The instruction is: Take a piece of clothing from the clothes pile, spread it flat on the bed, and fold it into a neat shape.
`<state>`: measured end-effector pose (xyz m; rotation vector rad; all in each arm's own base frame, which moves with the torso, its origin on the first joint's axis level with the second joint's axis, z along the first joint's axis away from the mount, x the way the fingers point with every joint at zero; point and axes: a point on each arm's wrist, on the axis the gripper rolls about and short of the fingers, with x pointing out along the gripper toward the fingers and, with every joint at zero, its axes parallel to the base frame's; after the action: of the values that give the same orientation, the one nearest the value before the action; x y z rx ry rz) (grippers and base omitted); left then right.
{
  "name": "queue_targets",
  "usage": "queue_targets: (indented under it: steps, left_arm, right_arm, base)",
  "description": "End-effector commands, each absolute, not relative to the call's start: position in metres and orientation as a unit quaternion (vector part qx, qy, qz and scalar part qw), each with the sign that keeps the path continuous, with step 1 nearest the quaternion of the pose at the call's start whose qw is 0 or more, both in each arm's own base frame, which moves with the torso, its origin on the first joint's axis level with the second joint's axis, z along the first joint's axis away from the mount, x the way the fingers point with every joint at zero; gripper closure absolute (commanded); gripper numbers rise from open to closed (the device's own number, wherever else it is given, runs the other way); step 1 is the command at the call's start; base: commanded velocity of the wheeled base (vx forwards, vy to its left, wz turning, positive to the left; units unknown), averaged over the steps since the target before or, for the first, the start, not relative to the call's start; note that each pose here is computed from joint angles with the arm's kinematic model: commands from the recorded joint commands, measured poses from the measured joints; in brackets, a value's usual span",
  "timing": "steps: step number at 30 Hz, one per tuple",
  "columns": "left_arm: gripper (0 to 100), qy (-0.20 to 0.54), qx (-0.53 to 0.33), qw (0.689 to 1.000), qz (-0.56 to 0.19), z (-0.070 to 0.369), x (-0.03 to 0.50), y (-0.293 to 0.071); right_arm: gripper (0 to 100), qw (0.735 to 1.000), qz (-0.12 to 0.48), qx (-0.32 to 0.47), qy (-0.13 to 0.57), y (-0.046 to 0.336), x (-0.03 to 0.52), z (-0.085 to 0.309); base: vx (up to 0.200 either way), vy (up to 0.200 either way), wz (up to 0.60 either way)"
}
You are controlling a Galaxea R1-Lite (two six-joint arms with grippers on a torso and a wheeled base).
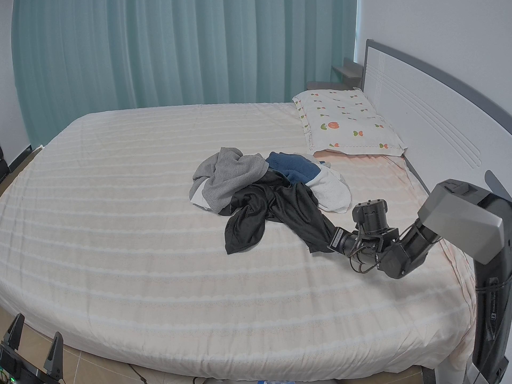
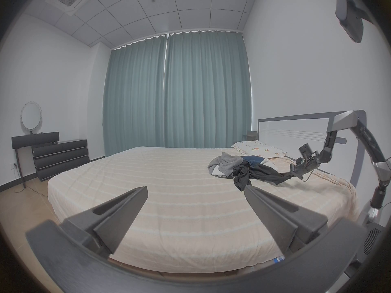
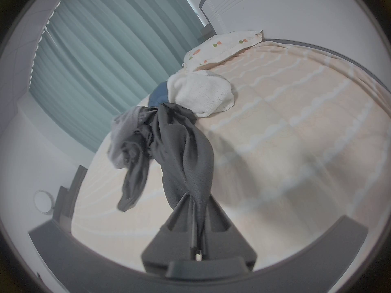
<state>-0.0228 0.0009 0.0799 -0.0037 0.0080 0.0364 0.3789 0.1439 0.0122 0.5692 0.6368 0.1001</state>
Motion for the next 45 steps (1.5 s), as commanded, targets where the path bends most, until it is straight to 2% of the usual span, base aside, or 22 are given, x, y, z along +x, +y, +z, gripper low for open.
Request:
queue_targets:
  steps: [1,6,16,18,19,20,21,22,23,24,26,30,31,33,39,40,45]
  left_arm:
    - [0,0.003,-0.001,1.000,0.017,0.075,-0.023,0.001]
    - [0,0.004,-0.001,1.000,0.017,0.075,-0.023,0.001]
    - [0,0.002,0.023,1.000,-0.002,0.075,-0.023,0.000]
    - [0,-0.044,0.010,0.999,-0.003,0.094,-0.028,0.000]
    - [0,-0.110,-0.025,0.994,-0.005,0.135,-0.035,0.000]
    - [0,-0.110,-0.025,0.994,-0.005,0.135,-0.035,0.000]
    - [0,-0.105,-0.050,0.993,-0.009,0.169,-0.024,-0.001]
    - [0,-0.100,-0.045,0.994,-0.007,0.170,-0.022,-0.001]
    - [0,-0.077,0.008,0.997,-0.013,0.166,-0.017,-0.002]
    - [0,-0.060,0.023,0.998,-0.023,0.162,-0.014,-0.002]
    - [0,0.013,0.027,0.999,-0.041,0.149,-0.002,-0.003]
    - [0,0.108,0.019,0.993,-0.048,0.149,0.028,-0.002]
    - [0,0.108,0.019,0.993,-0.048,0.149,0.028,-0.002]
    - [0,0.163,0.017,0.985,-0.055,0.149,0.062,-0.002]
    - [0,0.205,0.008,0.971,-0.122,0.144,0.117,-0.019]
    - [0,0.219,-0.010,0.965,-0.141,0.137,0.139,-0.031]
    - [0,0.240,-0.018,0.961,-0.136,0.111,0.179,-0.073]
  right_arm:
    - [100,0.903,0.144,0.317,0.252,0.109,0.261,0.090]
    - [100,0.899,0.160,0.333,0.235,0.100,0.234,0.099]
    - [100,0.887,0.217,0.333,0.235,0.111,0.213,0.107]
    - [100,0.886,0.222,0.341,0.221,0.111,0.212,0.112]
    - [100,0.885,0.227,0.347,0.209,0.111,0.210,0.116]
    - [100,0.885,0.228,0.349,0.207,0.111,0.210,0.117]
    - [100,0.878,0.242,0.364,0.193,0.112,0.205,0.125]
    - [100,0.877,0.244,0.365,0.192,0.113,0.205,0.125]
    - [100,0.871,0.254,0.372,0.195,0.117,0.200,0.128]
    - [100,0.870,0.256,0.373,0.196,0.118,0.199,0.128]
    - [100,0.868,0.262,0.371,0.202,0.123,0.197,0.126]
    - [100,0.866,0.272,0.370,0.196,0.127,0.195,0.130]
    - [100,0.866,0.272,0.370,0.196,0.127,0.195,0.130]
    - [100,0.870,0.277,0.366,0.179,0.130,0.199,0.137]
    - [100,0.882,0.276,0.349,0.154,0.133,0.206,0.150]
    - [100,0.887,0.264,0.350,0.146,0.131,0.205,0.156]
    - [100,0.899,0.234,0.349,0.124,0.126,0.204,0.173]
  base:
    - [0.000,0.000,0.00]
    - [0.000,0.000,0.00]
    - [0.000,0.000,0.00]
    - [0.000,0.000,0.00]
    - [0.000,0.000,0.00]
    - [0.000,0.000,0.00]
    - [0.000,0.000,0.00]
    - [0.000,0.000,0.00]
    - [0.000,0.000,0.00]
    - [0.000,0.000,0.00]
    - [0.000,0.000,0.00]
    - [0.000,0.000,0.00]
    - [0.000,0.000,0.00]
    - [0.000,0.000,0.00]
    - [0.000,0.000,0.00]
    - [0.000,0.000,0.00]
    - [0.000,0.000,0.00]
